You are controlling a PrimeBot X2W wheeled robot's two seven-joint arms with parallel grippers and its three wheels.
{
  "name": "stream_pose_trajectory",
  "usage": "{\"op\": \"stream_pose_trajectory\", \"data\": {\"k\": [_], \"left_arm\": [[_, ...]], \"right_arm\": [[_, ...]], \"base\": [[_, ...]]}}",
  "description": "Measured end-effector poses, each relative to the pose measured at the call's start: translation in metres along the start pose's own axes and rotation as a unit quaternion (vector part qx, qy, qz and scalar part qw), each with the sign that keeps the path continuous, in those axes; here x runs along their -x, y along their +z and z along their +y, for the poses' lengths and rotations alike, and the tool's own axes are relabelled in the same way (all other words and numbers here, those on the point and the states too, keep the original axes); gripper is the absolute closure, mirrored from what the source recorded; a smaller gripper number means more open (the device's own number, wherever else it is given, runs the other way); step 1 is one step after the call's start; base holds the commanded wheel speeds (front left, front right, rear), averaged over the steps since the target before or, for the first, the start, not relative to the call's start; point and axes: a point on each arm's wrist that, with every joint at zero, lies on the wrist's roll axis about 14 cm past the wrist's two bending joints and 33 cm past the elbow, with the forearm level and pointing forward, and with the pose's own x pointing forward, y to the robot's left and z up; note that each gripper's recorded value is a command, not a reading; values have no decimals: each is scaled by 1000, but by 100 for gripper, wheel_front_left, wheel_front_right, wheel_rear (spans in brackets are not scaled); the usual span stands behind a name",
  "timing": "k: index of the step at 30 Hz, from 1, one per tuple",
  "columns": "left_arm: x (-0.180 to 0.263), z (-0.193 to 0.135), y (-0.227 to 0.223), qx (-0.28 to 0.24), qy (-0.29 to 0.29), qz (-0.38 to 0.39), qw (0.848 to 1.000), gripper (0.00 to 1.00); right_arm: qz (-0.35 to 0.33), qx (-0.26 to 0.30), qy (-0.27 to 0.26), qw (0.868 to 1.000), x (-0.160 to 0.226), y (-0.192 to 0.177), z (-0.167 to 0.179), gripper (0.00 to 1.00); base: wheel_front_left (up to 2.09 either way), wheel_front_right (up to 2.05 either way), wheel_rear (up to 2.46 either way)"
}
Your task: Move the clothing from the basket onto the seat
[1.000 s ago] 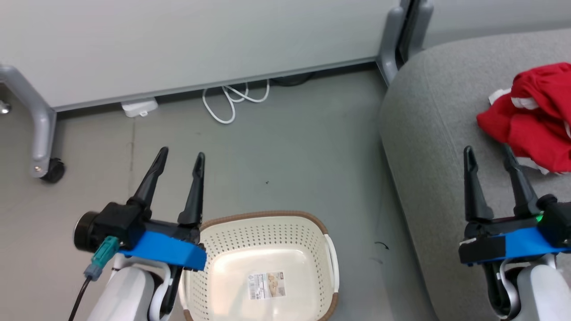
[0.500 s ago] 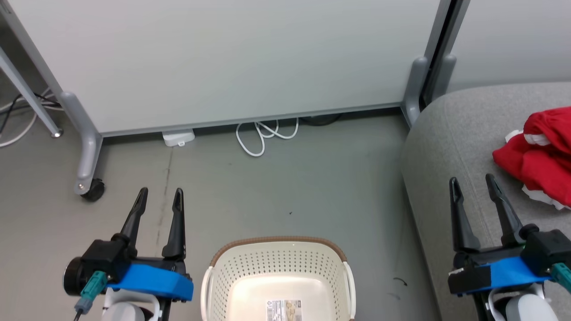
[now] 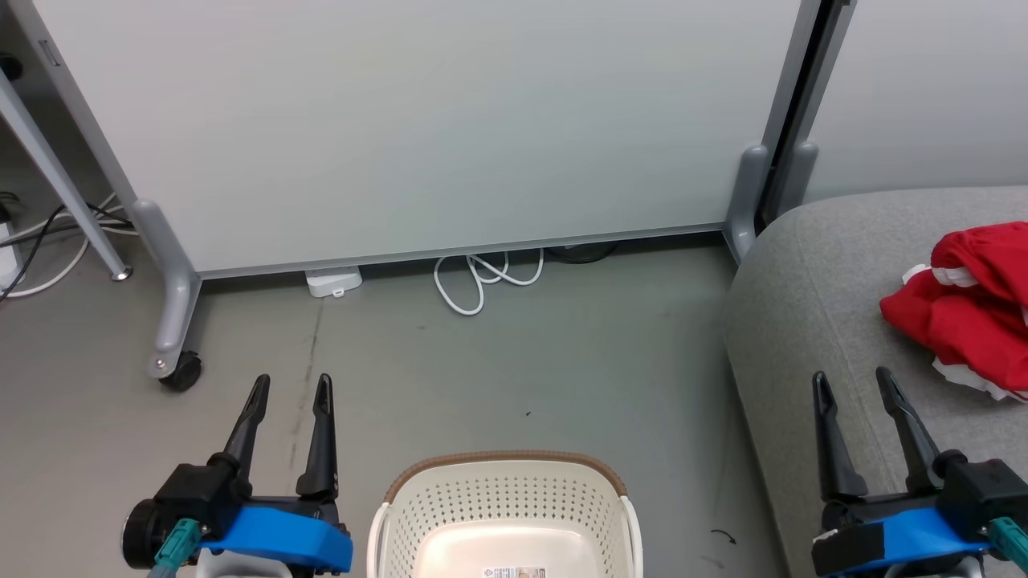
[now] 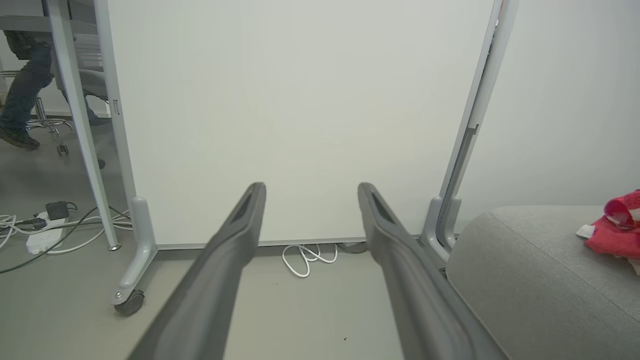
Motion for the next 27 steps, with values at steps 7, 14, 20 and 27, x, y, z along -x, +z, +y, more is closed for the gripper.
{"op": "stream_pose_trajectory", "data": {"k": [7,14,20,27], "left_arm": [[1,-4,-5,-3,-5,7,1000,0],[-1,-5,-8,-5,-7,13,1000,0],[5,-4,-22,-6,-4,34,999,100],[14,3,-38,44,20,65,997,100]], "right_arm": [[0,-3,-8,1000,4,1,-4,0],[1,-6,-13,1000,6,0,-7,0],[15,-9,-16,1000,10,-9,-8,100],[45,-58,-35,997,16,-25,-14,100]], "base": [[0,0,0],[0,0,0],[0,0,0],[0,0,0]]}}
